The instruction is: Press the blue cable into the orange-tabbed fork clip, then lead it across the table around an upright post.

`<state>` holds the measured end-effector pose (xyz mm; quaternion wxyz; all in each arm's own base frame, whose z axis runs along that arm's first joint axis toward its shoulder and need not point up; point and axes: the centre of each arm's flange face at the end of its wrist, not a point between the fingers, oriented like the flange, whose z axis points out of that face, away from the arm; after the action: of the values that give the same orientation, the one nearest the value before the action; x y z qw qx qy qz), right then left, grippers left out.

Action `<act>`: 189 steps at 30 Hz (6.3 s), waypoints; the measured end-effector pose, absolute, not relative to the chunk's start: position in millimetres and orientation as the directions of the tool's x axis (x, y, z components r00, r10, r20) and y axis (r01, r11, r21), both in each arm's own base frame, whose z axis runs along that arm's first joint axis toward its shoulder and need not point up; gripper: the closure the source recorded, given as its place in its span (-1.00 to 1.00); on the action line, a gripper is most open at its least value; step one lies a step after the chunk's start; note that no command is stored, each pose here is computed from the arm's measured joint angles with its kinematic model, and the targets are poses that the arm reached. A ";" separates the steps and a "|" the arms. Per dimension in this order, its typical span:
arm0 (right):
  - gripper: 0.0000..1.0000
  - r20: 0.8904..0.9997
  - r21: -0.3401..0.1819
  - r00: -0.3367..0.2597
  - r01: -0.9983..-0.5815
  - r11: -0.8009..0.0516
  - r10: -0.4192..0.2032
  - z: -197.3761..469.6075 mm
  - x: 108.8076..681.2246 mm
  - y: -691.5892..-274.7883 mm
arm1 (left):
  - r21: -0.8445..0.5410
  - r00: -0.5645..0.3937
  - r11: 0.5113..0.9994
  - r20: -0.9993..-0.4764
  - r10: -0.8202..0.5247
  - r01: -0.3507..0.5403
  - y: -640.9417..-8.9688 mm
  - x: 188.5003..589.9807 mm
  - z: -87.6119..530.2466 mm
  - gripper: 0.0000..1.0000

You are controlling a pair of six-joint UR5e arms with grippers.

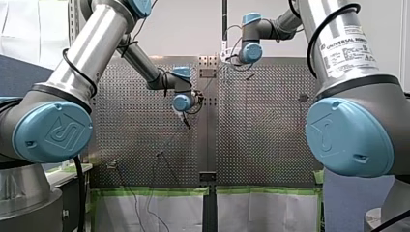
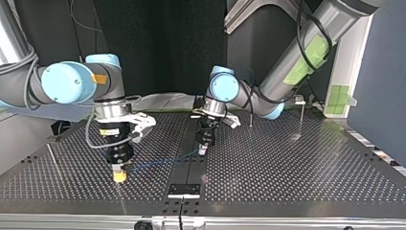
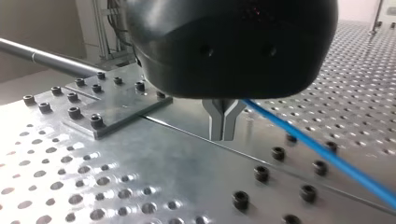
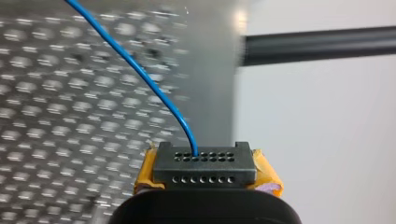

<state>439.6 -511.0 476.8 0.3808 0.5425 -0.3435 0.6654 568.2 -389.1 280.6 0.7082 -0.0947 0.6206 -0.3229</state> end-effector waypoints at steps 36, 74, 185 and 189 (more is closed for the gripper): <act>1.00 0.979 -0.057 -0.121 -0.936 -0.347 0.165 502.3 355.3 -544.7 | -0.642 -0.056 0.604 -0.706 -0.706 0.472 -437.8 587.1 324.0 1.00; 1.00 0.989 -0.090 -0.114 -0.971 -0.222 0.099 464.7 284.1 -575.6 | -0.559 -0.031 0.721 -0.798 -0.602 0.409 -509.2 566.8 349.6 1.00; 1.00 0.987 -0.092 -0.074 -0.988 -0.125 -0.144 177.0 254.0 -607.2 | -0.366 -0.097 0.892 -0.931 -0.352 0.266 -502.3 592.6 308.9 -0.82; 1.00 0.987 -0.091 -0.073 -0.988 -0.123 -0.146 175.4 252.5 -607.8 | -0.366 -0.098 0.891 -0.931 -0.353 0.269 -502.6 592.6 308.8 -0.82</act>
<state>252.5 -607.8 175.4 0.4090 0.5442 -0.5210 0.5149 592.6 -502.6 308.8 0.6709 -0.0298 0.7039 -0.2315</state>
